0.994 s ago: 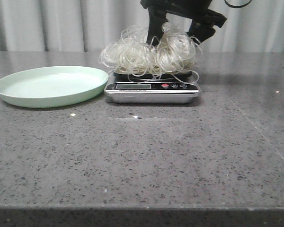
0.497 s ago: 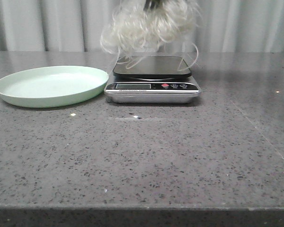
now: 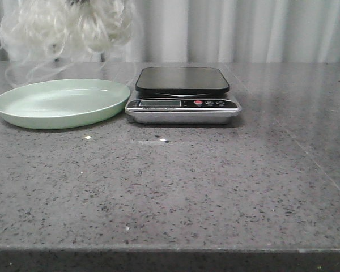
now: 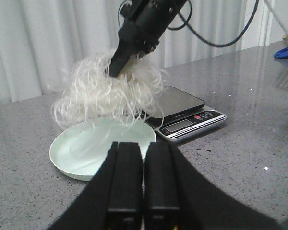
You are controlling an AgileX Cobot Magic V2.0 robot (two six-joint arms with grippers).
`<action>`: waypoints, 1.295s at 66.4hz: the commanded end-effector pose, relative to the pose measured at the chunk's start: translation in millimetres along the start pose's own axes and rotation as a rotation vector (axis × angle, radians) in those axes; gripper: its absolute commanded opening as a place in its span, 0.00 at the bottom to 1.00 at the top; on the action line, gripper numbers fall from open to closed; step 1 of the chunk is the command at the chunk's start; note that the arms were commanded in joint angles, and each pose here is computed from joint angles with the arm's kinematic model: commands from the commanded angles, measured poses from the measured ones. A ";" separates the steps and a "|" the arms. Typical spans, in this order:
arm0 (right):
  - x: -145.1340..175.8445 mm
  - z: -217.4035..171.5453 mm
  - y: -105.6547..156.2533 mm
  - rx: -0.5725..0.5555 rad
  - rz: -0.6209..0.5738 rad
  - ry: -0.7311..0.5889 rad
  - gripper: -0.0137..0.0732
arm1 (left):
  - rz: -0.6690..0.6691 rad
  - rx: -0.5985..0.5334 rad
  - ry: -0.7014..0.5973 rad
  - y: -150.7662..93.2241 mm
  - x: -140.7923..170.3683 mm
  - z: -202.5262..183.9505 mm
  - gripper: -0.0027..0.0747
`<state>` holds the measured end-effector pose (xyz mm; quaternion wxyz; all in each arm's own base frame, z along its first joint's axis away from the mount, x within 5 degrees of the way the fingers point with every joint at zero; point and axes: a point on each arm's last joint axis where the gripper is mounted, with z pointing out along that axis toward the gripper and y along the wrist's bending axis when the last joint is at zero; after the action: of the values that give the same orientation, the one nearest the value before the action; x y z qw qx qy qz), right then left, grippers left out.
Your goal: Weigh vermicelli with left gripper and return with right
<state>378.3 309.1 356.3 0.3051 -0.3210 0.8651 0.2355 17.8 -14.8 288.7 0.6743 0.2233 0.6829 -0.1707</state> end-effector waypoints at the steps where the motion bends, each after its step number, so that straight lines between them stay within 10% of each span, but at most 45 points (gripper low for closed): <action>1: -17.2 -20.1 9.8 -0.010 -0.017 -0.142 0.52 | -0.010 -0.009 -0.099 1.1 -14.9 -3.2 0.20; 16: -18.9 -16.2 10.3 -0.011 -0.019 -0.157 0.87 | -0.010 -0.009 -0.099 1.1 -14.9 -3.2 0.20; 52: -12.6 -205.6 -45.6 0.175 0.073 -0.265 0.84 | -0.010 -0.009 -0.097 1.1 -14.7 -3.2 0.20; 68: 41.3 -262.7 -71.6 0.325 0.213 -0.335 0.84 | -0.010 -0.009 -0.097 1.1 -14.7 -3.2 0.20; 86: 137.2 -290.2 -44.8 0.464 0.215 -0.530 0.84 | -0.010 -0.009 -0.097 1.1 -14.7 -3.2 0.20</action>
<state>252.6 56.3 448.9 0.4693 -0.0876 0.8663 0.1470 17.8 -14.8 288.7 0.6743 0.2233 0.6829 -0.1707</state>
